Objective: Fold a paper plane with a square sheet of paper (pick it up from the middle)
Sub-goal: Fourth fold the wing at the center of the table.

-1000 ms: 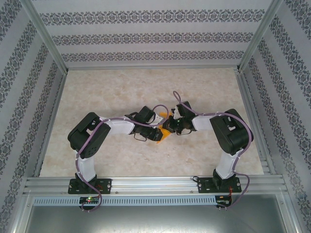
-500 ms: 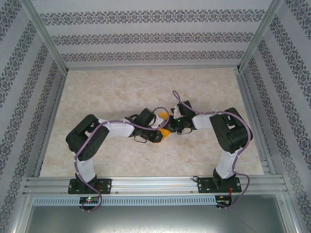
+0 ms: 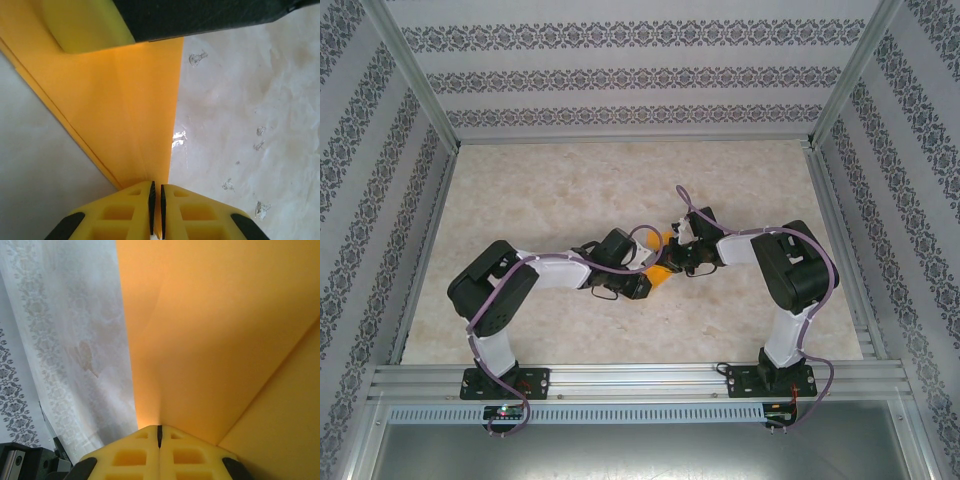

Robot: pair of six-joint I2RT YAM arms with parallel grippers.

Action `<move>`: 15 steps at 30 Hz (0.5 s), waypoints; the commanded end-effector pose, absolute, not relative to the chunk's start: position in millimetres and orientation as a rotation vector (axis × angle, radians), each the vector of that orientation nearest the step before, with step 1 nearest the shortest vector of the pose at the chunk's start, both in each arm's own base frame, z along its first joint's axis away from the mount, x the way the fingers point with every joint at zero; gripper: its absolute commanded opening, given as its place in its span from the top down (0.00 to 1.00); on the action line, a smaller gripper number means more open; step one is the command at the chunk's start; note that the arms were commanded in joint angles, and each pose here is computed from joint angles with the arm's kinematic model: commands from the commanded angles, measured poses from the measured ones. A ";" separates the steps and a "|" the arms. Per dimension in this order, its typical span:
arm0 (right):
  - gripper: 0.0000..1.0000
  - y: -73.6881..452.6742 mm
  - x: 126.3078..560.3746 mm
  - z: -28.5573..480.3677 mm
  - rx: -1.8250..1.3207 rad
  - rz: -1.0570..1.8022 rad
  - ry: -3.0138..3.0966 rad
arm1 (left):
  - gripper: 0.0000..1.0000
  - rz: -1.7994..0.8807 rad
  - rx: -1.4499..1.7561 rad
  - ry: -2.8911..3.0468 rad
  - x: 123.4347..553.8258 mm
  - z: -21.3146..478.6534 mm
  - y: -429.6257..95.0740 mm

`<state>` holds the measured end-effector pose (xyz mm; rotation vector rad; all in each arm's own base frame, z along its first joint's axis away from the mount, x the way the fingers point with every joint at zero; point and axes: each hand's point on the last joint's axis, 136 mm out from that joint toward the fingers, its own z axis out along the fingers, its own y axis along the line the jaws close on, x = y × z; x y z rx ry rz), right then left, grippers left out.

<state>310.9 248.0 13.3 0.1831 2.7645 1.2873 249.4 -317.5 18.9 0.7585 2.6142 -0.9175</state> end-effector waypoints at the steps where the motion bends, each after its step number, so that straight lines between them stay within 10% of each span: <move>1: 0.94 196.8 295.0 -52.7 0.363 0.901 2.947 | 0.84 -0.903 0.778 2.877 188.9 -12.3 -289.7; 15: 0.94 200.1 293.9 -51.7 0.338 0.911 2.956 | 0.84 -0.866 0.772 2.888 182.3 -7.6 -278.7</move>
